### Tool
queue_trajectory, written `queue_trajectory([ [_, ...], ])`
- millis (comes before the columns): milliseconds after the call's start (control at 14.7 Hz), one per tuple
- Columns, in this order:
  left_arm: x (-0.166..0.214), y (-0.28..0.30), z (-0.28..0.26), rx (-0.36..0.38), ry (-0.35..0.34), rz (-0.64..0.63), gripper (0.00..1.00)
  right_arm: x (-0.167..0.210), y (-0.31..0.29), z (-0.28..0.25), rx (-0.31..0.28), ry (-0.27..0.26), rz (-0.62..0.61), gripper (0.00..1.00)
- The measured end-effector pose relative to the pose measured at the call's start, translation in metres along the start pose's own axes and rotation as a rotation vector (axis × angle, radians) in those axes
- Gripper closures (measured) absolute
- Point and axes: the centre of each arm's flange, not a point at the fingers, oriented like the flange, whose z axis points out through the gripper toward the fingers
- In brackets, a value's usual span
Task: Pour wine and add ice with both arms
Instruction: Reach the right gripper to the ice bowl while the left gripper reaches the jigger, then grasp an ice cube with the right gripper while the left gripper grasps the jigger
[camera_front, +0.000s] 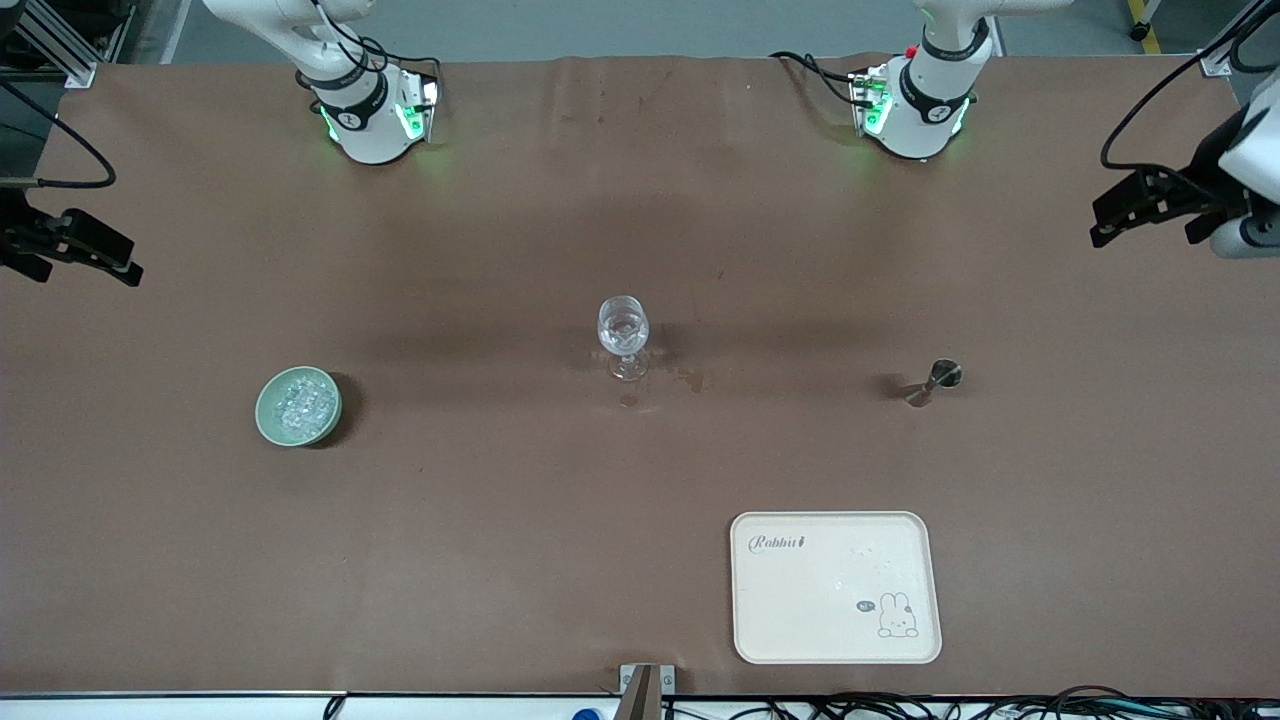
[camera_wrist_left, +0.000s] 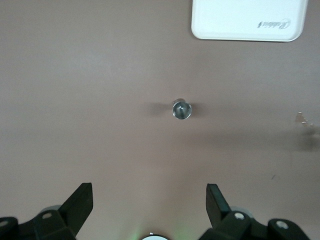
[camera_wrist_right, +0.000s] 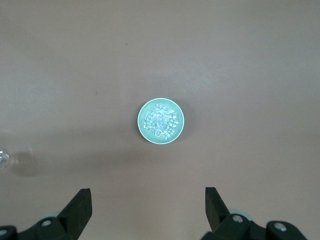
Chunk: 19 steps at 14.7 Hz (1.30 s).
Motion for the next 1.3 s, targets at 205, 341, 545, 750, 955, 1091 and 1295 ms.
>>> queue_trajectory([
  [205, 0.017, -0.044, 0.031, -0.044, -0.075, -0.155, 0.0, 0.007, 0.001, 0.025, 0.0, 0.006, 0.002, 0.0],
  [341, 0.028, -0.069, 0.061, -0.093, -0.145, -0.278, 0.0, 0.013, 0.0, 0.057, 0.0, 0.013, 0.001, 0.0],
  [545, 0.047, -0.077, 0.113, -0.164, -0.265, -0.491, 0.0, 0.019, -0.001, 0.124, 0.0, 0.044, -0.001, 0.0],
  [750, 0.066, -0.082, 0.167, -0.255, -0.404, -0.664, 0.0, 0.016, -0.001, 0.193, -0.003, 0.015, -0.001, 0.01],
  [955, 0.08, -0.106, 0.226, -0.347, -0.525, -0.773, 0.0, 0.019, 0.0, 0.246, -0.008, -0.026, 0.001, 0.03],
  [1091, 0.086, -0.124, 0.264, -0.422, -0.598, -0.828, 0.0, 0.02, 0.0, 0.283, -0.01, -0.022, 0.002, 0.03],
  [1295, 0.095, -0.136, 0.318, -0.509, -0.682, -0.917, 0.0, 0.014, 0.002, 0.334, -0.013, -0.012, 0.002, 0.03],
])
